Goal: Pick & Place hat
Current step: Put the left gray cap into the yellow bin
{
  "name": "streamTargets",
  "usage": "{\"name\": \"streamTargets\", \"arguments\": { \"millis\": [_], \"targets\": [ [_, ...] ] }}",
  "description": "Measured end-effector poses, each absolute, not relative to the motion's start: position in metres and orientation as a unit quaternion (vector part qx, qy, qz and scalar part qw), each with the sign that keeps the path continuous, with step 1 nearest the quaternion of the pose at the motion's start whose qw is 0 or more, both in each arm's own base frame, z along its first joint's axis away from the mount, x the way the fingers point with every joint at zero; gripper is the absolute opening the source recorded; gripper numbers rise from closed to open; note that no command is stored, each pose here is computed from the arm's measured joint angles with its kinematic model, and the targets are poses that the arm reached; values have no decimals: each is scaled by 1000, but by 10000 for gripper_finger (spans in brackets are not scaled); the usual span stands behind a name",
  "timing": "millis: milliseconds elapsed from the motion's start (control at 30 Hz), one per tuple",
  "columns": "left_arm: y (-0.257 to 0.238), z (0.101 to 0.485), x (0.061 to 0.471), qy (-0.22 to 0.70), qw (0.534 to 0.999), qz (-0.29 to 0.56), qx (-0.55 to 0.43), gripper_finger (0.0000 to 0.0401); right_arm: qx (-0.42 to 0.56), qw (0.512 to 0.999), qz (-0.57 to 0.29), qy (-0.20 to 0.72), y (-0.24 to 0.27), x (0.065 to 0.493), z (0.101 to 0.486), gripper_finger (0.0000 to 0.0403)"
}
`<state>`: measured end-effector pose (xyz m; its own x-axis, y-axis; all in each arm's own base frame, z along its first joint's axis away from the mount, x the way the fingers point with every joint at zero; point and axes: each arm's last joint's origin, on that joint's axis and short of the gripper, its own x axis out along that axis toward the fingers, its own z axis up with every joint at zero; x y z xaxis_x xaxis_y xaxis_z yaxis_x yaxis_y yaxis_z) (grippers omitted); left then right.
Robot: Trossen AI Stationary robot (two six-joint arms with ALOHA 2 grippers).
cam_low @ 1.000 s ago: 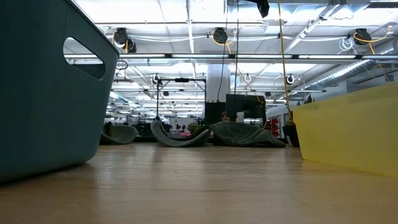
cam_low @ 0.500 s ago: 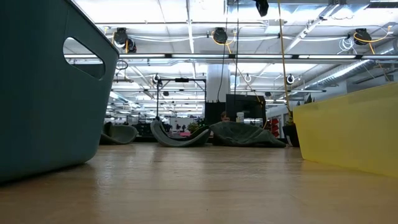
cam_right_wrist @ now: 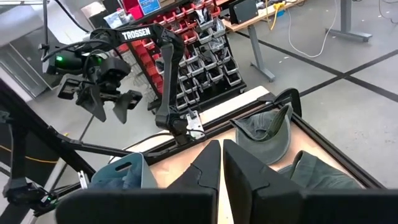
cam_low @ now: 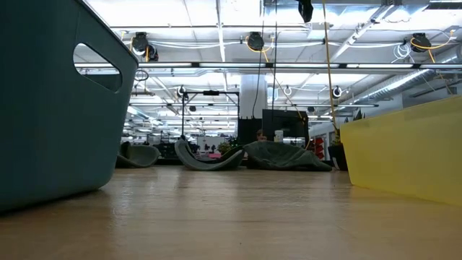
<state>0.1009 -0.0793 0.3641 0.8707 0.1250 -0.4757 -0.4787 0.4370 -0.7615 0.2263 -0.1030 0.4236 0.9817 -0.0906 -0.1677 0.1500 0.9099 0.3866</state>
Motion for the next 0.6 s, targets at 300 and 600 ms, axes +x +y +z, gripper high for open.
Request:
{"name": "streamTargets", "arguments": {
  "millis": [300,600],
  "targets": [
    [-74,374,103,73,923,226,-302,339,218,971,-63,72,-103,226,424,6],
    [-65,410,133,34,969,241,-33,396,261,961,-66,70,-103,226,424,6]
  ]
}}
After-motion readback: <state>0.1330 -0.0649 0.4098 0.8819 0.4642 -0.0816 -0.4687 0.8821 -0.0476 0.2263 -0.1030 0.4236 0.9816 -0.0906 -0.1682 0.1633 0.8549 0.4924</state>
